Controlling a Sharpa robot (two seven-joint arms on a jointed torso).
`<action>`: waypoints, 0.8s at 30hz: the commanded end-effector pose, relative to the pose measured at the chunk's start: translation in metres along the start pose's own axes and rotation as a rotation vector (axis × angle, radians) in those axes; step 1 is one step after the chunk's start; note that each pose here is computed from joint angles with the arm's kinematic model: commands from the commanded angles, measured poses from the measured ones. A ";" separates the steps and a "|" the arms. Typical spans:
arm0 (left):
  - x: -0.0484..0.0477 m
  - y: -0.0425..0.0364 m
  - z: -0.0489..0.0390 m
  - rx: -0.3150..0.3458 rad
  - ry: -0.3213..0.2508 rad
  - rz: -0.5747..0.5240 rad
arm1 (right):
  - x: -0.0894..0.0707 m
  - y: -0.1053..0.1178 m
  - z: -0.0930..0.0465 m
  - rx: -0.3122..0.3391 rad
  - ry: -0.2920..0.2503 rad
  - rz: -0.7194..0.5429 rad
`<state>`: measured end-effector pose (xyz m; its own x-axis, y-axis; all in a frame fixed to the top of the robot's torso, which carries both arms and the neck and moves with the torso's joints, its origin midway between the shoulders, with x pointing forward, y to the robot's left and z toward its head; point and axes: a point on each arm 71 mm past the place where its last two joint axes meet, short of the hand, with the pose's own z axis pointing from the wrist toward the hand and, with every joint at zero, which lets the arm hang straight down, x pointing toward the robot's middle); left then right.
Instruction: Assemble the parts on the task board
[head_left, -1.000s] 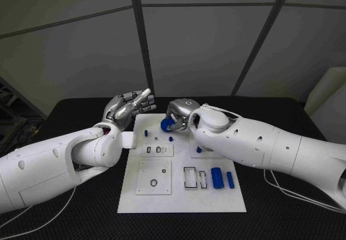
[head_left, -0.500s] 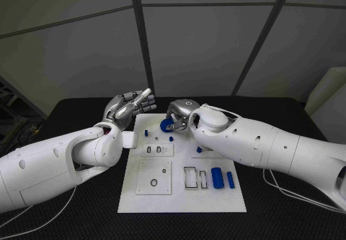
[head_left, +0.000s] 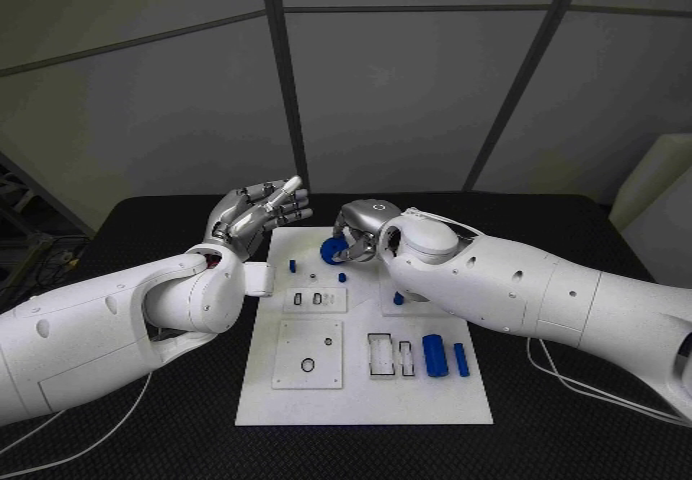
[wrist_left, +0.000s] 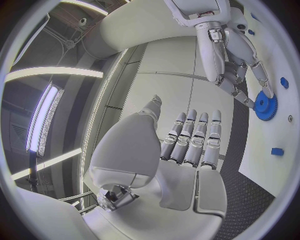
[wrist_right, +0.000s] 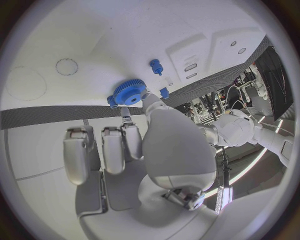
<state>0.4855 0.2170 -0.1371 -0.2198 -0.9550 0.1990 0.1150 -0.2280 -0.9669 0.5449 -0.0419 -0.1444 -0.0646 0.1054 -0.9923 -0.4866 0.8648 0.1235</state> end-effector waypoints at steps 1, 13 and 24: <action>0.0013 -0.0021 0.0003 0.010 0.014 0.000 | -0.004 0.000 -0.003 -0.018 -0.033 0.038; -0.0024 -0.0025 0.0008 0.012 0.006 0.005 | -0.003 -0.009 -0.009 -0.016 0.009 0.113; -0.0012 -0.0021 0.0013 0.010 0.008 0.004 | 0.002 -0.010 -0.005 0.004 0.059 0.115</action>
<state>0.4868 0.2201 -0.1373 -0.2122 -0.9574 0.1960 0.1160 -0.2238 -0.9677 0.5450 -0.0531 -0.1465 -0.1393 0.1826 -0.9733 -0.4707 0.8525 0.2273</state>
